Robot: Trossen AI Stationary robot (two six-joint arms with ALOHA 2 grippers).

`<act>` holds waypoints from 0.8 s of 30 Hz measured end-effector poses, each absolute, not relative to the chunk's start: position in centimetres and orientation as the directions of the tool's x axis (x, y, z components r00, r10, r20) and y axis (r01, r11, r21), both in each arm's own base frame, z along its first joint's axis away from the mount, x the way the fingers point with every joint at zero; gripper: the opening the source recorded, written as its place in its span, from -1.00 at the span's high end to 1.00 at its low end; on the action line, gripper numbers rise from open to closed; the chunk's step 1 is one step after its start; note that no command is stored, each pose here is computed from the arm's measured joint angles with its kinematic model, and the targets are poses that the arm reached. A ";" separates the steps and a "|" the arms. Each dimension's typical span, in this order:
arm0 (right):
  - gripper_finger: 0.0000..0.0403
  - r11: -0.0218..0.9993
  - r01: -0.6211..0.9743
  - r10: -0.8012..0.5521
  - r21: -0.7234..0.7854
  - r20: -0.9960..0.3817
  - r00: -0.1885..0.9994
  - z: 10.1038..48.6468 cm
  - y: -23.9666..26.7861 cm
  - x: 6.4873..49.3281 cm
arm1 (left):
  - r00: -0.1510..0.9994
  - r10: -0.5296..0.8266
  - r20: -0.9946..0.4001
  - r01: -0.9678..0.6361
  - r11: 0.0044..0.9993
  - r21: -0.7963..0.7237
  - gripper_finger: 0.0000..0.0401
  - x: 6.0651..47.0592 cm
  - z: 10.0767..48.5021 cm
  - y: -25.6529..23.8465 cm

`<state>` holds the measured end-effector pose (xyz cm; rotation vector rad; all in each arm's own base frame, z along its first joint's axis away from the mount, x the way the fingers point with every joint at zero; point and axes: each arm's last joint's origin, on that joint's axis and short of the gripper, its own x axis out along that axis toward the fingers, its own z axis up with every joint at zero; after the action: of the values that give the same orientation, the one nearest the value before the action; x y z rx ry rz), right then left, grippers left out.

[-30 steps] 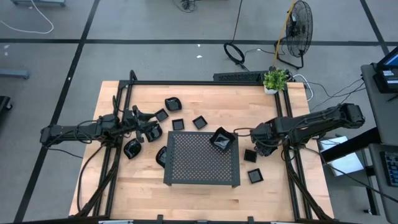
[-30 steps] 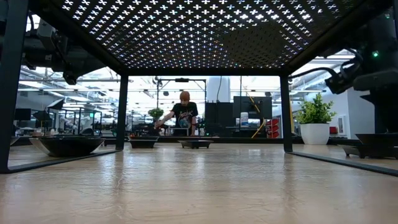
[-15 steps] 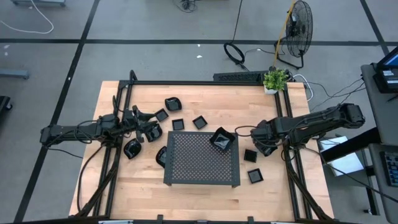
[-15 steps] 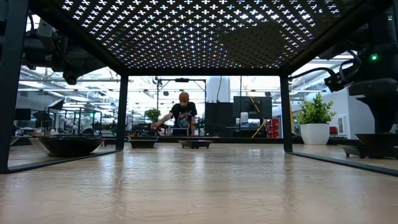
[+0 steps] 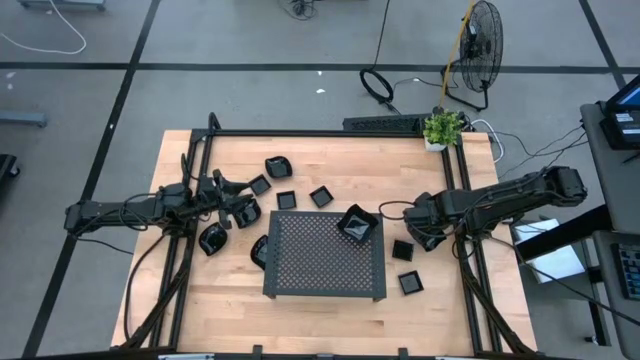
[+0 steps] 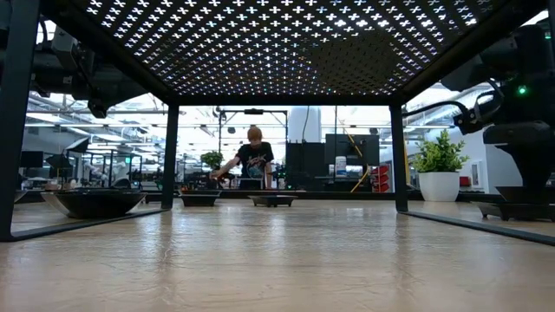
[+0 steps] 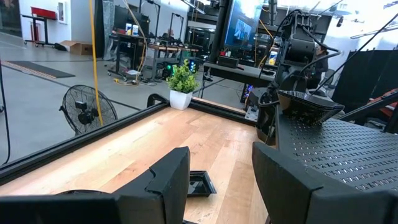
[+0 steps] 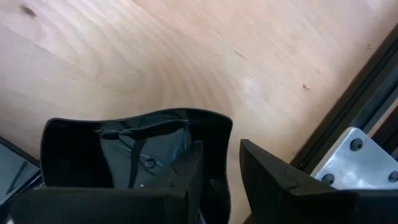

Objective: Pick & Place Mini shaped plates
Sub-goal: Stack the black distorted square plate on top of the black distorted square plates on the shelf

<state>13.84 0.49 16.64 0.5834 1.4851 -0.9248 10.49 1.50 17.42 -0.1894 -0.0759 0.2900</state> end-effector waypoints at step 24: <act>0.54 0.563 0.815 -0.092 -0.138 -0.990 -0.105 14.3 0.7 13.3 | 0.956 0.291 0.047 -0.277 0.941 -0.196 0.12 10.5 17.4 1.5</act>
<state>13.31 0.65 14.27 0.6497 1.4856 -0.8628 10.49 1.50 17.41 -0.1892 -0.0755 0.2900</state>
